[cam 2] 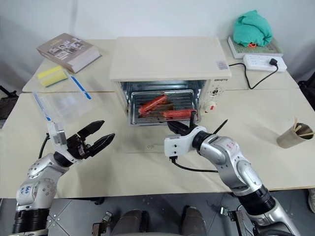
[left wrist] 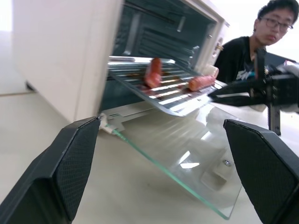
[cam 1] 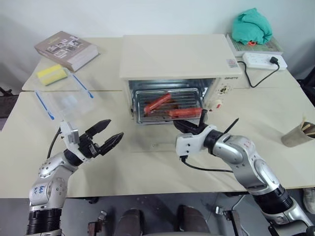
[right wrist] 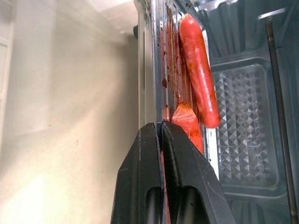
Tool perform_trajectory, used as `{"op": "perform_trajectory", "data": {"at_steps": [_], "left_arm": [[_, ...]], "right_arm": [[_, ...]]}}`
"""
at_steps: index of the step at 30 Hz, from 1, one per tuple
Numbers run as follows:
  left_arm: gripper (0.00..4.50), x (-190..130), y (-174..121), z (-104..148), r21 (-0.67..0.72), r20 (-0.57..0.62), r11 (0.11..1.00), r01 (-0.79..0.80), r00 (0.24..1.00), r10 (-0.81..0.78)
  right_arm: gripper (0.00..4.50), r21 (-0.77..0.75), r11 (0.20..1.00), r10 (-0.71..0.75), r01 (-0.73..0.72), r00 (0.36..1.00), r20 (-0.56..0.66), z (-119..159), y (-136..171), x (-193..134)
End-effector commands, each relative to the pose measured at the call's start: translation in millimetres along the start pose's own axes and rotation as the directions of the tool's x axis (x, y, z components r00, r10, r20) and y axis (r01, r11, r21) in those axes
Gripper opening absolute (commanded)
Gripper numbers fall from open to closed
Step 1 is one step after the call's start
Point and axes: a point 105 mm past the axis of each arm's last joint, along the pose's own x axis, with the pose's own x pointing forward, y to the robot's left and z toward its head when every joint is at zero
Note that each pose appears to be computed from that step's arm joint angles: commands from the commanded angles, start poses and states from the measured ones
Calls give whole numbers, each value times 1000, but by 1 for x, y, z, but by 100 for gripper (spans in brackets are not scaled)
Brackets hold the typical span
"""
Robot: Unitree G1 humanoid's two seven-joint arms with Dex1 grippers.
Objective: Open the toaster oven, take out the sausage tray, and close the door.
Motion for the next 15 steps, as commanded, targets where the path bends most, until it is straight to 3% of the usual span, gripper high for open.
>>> {"op": "perform_trajectory", "data": {"at_steps": [1,9,12,15], "left_arm": [[450,4,-6,14,-38,29,999,33,999,-32],[450,22,-12,17,-376,-20,926,40,998,-51],[450,32,-10,24,-455,0,890,33,999,-37],[450,39,-10,19,-498,-74,867,-11,997,-30]], "right_arm": [[0,-42,997,-67,67,998,6,1,-16,-14],[0,-70,993,-97,100,994,40,7,-17,-30],[0,-72,994,-80,82,996,35,6,-12,-32],[0,-74,994,-76,78,997,32,4,-10,-33]]}}
